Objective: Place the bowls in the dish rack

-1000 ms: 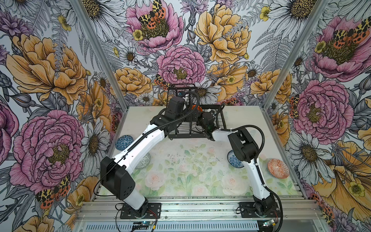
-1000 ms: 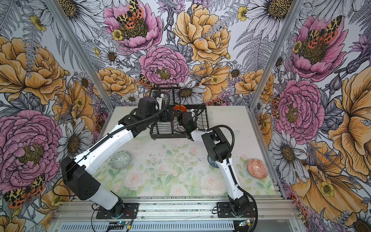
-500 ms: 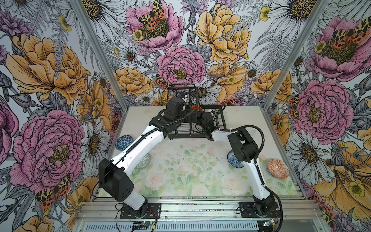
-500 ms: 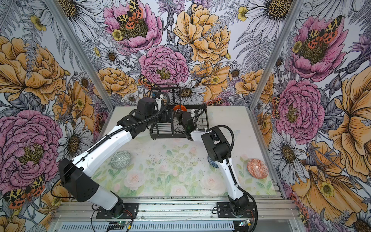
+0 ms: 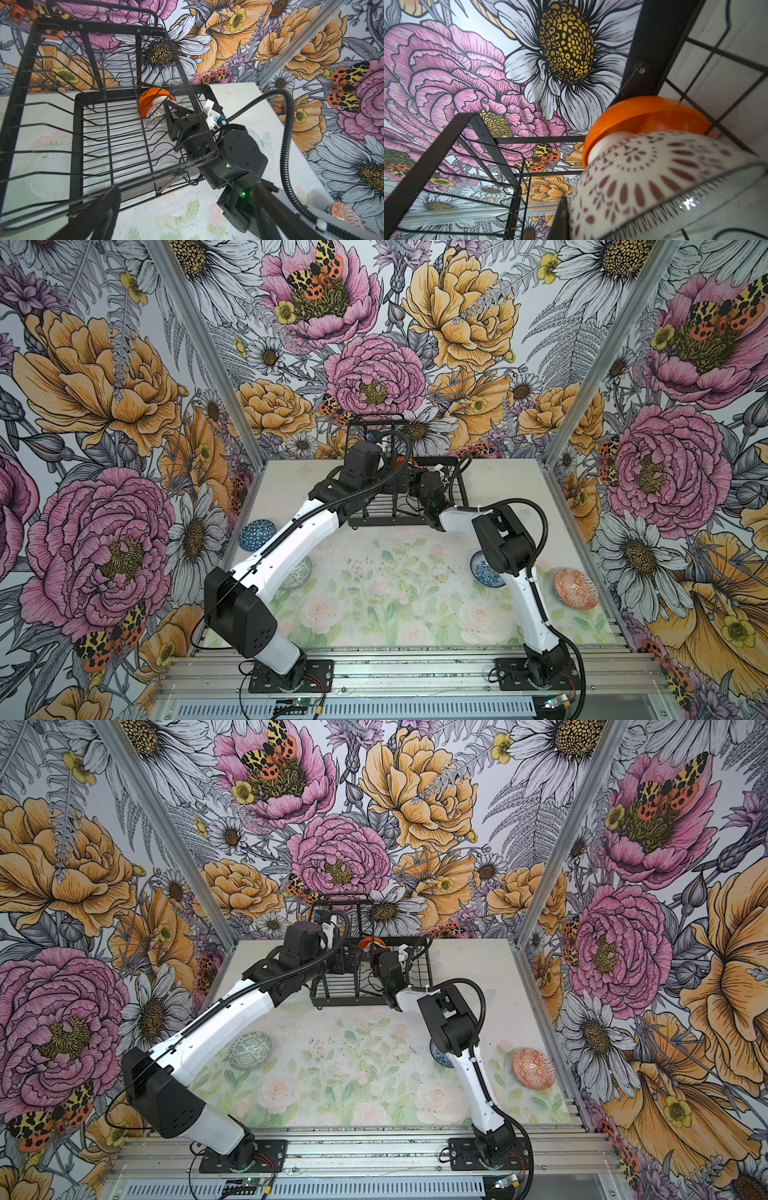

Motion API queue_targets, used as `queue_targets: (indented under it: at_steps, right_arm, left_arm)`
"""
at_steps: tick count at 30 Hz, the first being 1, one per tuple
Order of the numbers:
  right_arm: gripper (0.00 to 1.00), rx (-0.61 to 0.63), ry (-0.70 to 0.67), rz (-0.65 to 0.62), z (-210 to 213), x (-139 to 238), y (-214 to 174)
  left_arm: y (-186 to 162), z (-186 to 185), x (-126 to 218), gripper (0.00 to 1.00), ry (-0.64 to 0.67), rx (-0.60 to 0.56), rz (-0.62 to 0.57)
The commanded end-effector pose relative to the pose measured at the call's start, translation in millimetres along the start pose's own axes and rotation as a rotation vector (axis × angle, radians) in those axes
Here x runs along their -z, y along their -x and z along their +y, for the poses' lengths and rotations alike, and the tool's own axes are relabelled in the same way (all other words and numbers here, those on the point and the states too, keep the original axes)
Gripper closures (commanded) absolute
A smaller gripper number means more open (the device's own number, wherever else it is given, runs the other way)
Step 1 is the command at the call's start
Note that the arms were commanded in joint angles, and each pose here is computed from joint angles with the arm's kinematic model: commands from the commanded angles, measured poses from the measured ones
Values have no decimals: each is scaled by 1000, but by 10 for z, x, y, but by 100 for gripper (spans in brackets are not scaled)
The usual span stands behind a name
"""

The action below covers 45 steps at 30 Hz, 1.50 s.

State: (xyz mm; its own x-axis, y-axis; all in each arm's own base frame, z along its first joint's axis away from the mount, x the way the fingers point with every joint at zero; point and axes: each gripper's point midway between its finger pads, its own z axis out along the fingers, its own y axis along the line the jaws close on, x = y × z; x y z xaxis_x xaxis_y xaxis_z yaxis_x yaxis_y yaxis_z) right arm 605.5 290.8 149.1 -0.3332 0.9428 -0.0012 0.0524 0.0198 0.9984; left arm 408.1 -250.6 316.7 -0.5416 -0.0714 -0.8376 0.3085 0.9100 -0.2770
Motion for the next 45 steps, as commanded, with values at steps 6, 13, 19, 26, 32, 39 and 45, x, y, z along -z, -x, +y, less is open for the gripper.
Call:
queue_targets:
  at_steps: [6, 13, 19, 26, 32, 39, 45]
  right_arm:
    - [100, 28, 91, -61, 230, 14, 249]
    - [100, 25, 67, -40, 152, -11, 215]
    - [100, 8, 51, -20, 101, 9, 150]
    - [100, 8, 31, -1, 65, 24, 39]
    - [100, 9, 26, 7, 58, 51, -43]
    - [100, 12, 11, 8, 4, 83, -96]
    - [100, 4, -17, 3, -132, 137, -135]
  left_arm:
    - [71, -79, -32, 1, -1, 4, -15]
    - [62, -89, -76, 1, 0, 4, -10]
    - [76, -113, -115, 1, -1, 3, -10]
    - [121, -105, -83, 1, 6, -3, -23]
    - [75, -79, -66, 1, 10, -4, -16]
    - [79, -82, -35, 1, 4, -3, -18]
    - [41, -29, 6, 1, 16, -2, -17]
